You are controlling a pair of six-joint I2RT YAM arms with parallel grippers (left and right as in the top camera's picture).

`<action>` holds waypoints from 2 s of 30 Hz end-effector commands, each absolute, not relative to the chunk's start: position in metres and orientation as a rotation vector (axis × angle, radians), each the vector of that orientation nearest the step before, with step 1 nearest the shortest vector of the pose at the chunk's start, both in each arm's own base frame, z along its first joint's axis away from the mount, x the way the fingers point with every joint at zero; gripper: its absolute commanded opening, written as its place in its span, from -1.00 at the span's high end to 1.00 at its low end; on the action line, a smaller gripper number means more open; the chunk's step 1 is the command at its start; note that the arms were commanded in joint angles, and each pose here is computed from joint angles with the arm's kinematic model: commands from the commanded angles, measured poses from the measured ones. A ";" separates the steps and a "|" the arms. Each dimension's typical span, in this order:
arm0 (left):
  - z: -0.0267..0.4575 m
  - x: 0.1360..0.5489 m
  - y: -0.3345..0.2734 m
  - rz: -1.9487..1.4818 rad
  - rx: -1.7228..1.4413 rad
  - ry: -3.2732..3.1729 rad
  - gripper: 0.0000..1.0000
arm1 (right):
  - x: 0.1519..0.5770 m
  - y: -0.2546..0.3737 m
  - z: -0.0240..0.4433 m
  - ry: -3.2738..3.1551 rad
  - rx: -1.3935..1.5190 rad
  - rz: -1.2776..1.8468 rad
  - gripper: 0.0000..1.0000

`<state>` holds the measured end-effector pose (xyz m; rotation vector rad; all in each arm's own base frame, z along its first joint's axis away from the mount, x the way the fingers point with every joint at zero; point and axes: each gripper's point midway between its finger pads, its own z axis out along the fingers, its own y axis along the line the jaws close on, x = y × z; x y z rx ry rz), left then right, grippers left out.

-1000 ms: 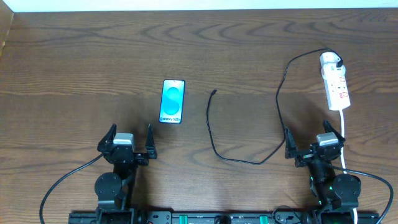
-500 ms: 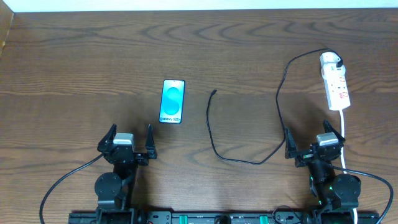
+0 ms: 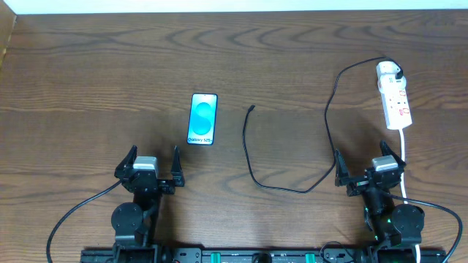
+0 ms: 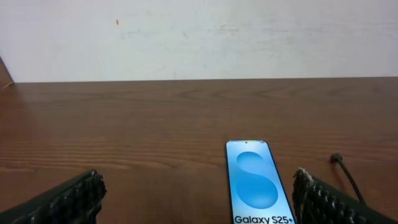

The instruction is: Plug charger to phone and switch on socket

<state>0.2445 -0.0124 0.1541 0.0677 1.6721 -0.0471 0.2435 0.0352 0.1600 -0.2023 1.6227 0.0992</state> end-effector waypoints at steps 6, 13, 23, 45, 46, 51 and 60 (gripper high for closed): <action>0.139 0.244 -0.013 -0.041 0.077 1.716 -0.95 | 0.243 0.035 0.159 1.624 -0.194 0.109 -0.99; 0.139 0.244 -0.013 -0.042 0.077 1.716 -0.95 | 0.243 0.035 0.159 1.624 -0.193 0.109 -0.99; 0.151 0.245 -0.013 -0.051 0.069 1.666 -0.95 | 0.243 0.035 0.159 1.624 -0.194 0.109 -0.99; 0.238 0.278 -0.015 -0.066 0.068 1.735 -0.95 | 0.243 0.035 0.159 1.624 -0.194 0.109 -0.98; 0.247 0.284 -0.018 -0.081 0.081 1.748 -0.96 | 0.243 0.035 0.159 1.624 -0.194 0.109 -0.99; 0.269 0.308 -0.021 -0.103 0.092 1.857 -0.96 | 0.243 0.035 0.159 1.624 -0.194 0.109 -0.98; 0.272 0.362 -0.037 -0.225 0.124 2.251 -0.96 | 0.243 0.035 0.159 1.624 -0.194 0.109 -0.99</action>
